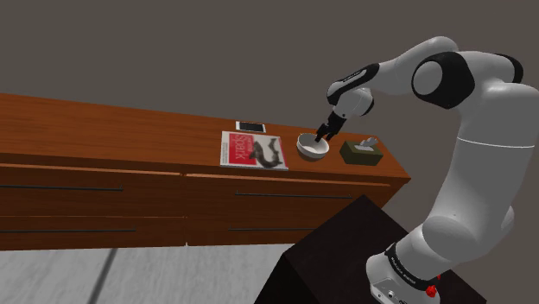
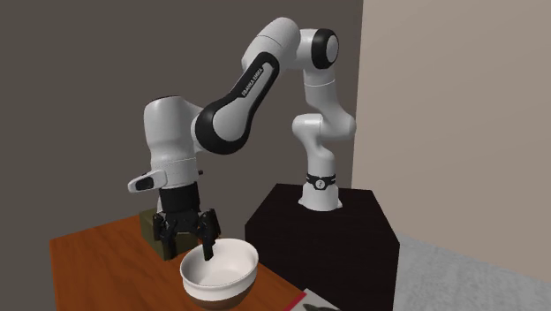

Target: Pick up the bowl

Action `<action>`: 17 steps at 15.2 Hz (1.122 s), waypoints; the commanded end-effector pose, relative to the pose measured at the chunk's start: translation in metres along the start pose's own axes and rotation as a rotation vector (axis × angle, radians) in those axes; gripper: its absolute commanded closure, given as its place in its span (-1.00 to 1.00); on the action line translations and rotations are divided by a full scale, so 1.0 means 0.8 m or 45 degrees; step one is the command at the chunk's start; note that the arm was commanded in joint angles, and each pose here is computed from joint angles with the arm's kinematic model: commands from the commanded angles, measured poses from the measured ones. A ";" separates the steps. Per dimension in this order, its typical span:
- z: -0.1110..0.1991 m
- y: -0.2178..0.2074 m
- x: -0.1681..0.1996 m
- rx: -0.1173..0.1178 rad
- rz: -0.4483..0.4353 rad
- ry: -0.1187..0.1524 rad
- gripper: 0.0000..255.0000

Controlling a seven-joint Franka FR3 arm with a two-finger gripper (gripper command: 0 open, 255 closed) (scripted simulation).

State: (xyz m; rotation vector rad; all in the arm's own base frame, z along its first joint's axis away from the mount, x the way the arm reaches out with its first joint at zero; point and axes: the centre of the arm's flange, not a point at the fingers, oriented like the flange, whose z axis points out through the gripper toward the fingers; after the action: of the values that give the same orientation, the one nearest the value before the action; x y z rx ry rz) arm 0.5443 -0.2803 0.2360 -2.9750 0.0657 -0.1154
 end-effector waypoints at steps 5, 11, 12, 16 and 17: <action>0.024 0.004 -0.001 0.000 0.000 0.000 1.00; 0.024 0.003 -0.001 0.000 0.000 0.000 1.00; 0.024 0.004 -0.001 0.000 0.000 0.000 1.00; 0.011 0.001 -0.001 0.000 0.000 0.000 1.00; 0.005 0.000 0.000 0.000 0.000 0.000 1.00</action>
State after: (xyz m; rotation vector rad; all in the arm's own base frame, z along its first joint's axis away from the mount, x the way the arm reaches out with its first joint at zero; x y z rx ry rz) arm 0.5431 -0.2792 0.2272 -2.9752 0.0656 -0.1155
